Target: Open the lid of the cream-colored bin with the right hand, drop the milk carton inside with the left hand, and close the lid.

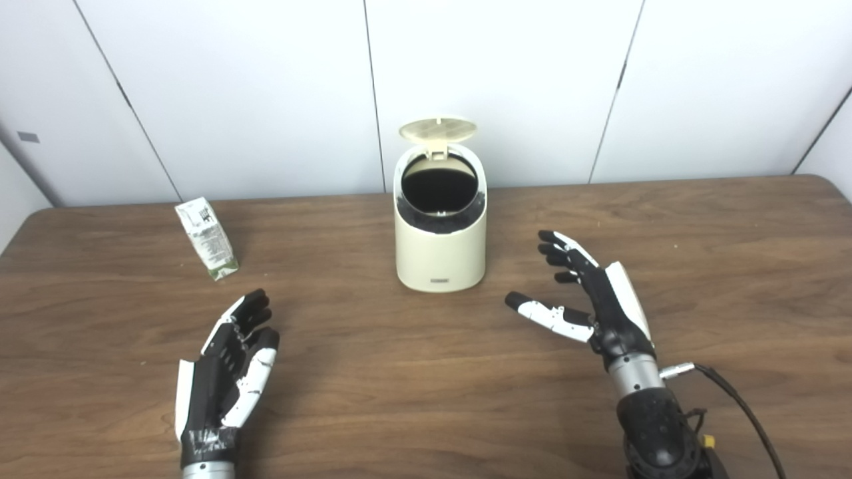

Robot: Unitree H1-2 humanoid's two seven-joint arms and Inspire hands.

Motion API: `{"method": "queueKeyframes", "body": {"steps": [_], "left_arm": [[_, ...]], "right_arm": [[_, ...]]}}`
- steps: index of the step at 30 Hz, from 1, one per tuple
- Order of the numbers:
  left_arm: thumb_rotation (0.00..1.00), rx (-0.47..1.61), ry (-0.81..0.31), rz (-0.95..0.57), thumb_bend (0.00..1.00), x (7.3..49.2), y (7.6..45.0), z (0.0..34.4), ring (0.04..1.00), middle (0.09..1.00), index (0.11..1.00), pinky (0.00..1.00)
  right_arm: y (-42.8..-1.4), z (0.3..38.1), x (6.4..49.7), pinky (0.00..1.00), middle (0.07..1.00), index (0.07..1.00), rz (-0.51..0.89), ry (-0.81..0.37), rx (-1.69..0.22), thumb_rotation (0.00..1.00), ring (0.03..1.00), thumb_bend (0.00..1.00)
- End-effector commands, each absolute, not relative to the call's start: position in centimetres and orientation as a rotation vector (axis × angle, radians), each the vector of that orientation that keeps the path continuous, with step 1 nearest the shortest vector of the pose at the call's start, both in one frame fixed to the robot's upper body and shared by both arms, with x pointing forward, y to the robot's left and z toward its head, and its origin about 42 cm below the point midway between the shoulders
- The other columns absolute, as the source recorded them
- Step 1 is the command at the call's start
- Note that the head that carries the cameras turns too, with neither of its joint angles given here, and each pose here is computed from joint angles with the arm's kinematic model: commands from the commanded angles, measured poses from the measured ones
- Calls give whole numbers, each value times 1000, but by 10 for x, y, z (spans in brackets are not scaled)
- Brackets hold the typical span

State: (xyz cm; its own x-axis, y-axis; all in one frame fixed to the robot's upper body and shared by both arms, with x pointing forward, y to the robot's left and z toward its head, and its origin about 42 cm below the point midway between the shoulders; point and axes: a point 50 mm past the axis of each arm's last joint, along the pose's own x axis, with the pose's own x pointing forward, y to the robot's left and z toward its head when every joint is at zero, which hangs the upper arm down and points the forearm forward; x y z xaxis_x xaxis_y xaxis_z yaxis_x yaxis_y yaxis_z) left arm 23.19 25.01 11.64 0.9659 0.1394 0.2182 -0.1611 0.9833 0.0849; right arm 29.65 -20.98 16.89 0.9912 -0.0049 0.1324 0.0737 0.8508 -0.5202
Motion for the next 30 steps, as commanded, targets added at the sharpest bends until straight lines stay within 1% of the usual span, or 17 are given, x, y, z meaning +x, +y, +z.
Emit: {"method": "queueKeyframes", "body": {"steps": [1,3,4,5,8,12,14,15,16,18,19,20,22,23,26,28,30], "left_arm": [[554,96,-176,158,562,225,253,106,832,841,861,787],[555,101,-179,158,549,225,254,107,836,843,864,787],[551,98,-178,159,542,225,254,108,836,843,865,786],[543,97,-177,161,539,225,255,108,835,843,865,786],[553,102,-167,157,530,227,259,110,856,861,877,802],[516,102,-162,185,571,230,270,110,879,883,899,803],[512,143,-159,203,608,230,274,112,873,879,901,799],[511,170,-165,219,613,231,276,117,872,879,901,799],[469,189,-173,238,630,232,279,121,869,876,899,818],[326,225,-188,275,731,235,282,128,837,854,884,833],[326,249,-193,295,731,238,283,134,837,854,884,833],[285,267,-196,309,782,239,284,137,826,840,880,849],[251,273,-225,328,818,244,287,148,820,835,882,861],[226,265,-240,334,842,246,288,152,817,838,885,837],[209,260,-271,350,867,250,291,164,815,845,886,810],[200,270,-297,367,868,254,295,173,814,847,879,774],[186,277,-313,396,851,258,299,182,809,852,879,791]], "right_arm": [[-213,180,293,733,841,848,-68,-167,-542,561,815,544],[-216,176,287,724,854,850,-82,-150,-529,579,820,521],[-218,174,285,736,863,857,-85,-143,-524,609,827,515],[-220,173,284,779,883,875,-86,-138,-517,685,853,517],[-224,167,280,858,951,934,-81,-130,-481,858,918,521],[-224,162,281,843,971,968,-70,-153,-454,875,924,547],[-223,163,280,900,984,976,-63,-167,-460,913,953,555],[-225,164,280,910,985,977,-61,-169,-458,920,958,556],[-226,164,280,925,991,980,-62,-168,-455,940,968,547],[-230,164,280,944,990,979,-65,-166,-445,984,975,534],[-232,164,281,944,990,979,-69,-167,-440,984,975,534],[-233,164,281,943,985,975,-72,-168,-436,994,972,529],[-236,163,281,949,981,971,-76,-171,-411,999,971,527],[-238,162,280,958,981,972,-77,-173,-399,1000,974,535],[-243,161,279,945,981,972,-78,-169,-375,994,965,562],[-248,162,278,946,985,974,-80,-164,-366,991,967,574],[-252,161,278,943,983,975,-81,-176,-348,969,964,566]]}}
